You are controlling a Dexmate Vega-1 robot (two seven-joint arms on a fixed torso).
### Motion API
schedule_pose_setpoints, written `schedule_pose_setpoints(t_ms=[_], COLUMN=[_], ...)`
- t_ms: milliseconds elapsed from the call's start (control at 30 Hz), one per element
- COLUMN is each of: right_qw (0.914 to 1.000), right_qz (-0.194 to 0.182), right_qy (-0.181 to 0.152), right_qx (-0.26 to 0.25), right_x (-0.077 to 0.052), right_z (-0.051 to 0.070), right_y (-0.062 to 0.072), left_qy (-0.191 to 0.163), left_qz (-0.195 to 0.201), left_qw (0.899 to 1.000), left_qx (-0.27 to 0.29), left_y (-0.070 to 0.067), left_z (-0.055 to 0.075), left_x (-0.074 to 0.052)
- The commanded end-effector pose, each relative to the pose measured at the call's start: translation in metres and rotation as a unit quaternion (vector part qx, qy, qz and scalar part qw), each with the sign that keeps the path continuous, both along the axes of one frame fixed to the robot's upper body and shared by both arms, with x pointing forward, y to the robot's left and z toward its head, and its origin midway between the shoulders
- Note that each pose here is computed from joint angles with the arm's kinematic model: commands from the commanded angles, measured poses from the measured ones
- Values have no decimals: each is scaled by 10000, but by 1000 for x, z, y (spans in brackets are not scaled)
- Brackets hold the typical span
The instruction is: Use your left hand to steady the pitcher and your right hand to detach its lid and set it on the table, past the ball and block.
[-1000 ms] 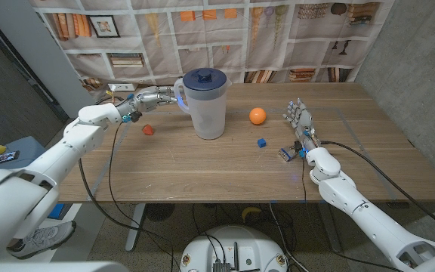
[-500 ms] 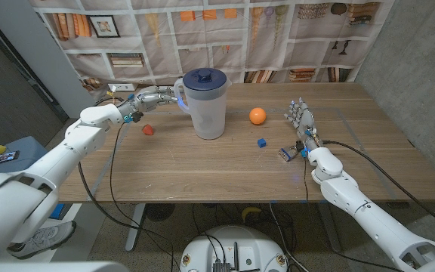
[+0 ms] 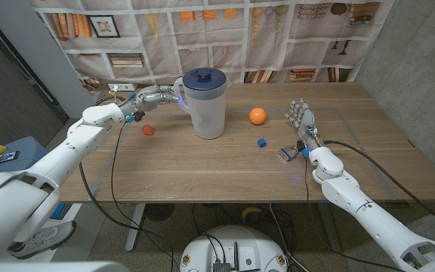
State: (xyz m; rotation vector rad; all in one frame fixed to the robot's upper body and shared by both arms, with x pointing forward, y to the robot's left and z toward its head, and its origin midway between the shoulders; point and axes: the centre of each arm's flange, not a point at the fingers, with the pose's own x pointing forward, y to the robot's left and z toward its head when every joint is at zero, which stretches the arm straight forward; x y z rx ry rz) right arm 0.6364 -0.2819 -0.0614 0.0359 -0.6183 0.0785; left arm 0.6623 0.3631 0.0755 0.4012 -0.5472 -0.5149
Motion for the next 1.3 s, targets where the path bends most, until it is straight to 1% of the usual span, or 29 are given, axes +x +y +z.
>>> schedule_pose_setpoints(t_ms=[33, 300, 533, 700, 800, 1033, 1300], right_qw=[10000, 10000, 9999, 9997, 9995, 9989, 9972], right_qz=[-50, -38, -83, -87, -78, -46, -86], right_qy=[21, -6, -27, -66, -119, -200, -308], right_qx=[29, 22, -87, -201, -294, -421, -670], right_x=[0, -1, -5, -9, -11, -14, -23], right_z=[-1, -1, 4, 11, 17, 29, 39], right_y=[-3, -5, -6, -7, -10, -18, -24], left_qy=[-1, -18, 3, 15, 16, 27, 86], left_qz=[-16, -34, -102, -137, -170, -186, -177], left_qw=[10000, 10000, 9999, 9999, 9998, 9996, 9994], left_qx=[6, -10, 55, 94, 130, 201, 295], left_y=[-6, -10, -14, -17, -21, -35, -46], left_z=[4, 6, 8, 12, 14, 18, 22], left_x=[4, 4, 3, 3, 1, -10, -16])
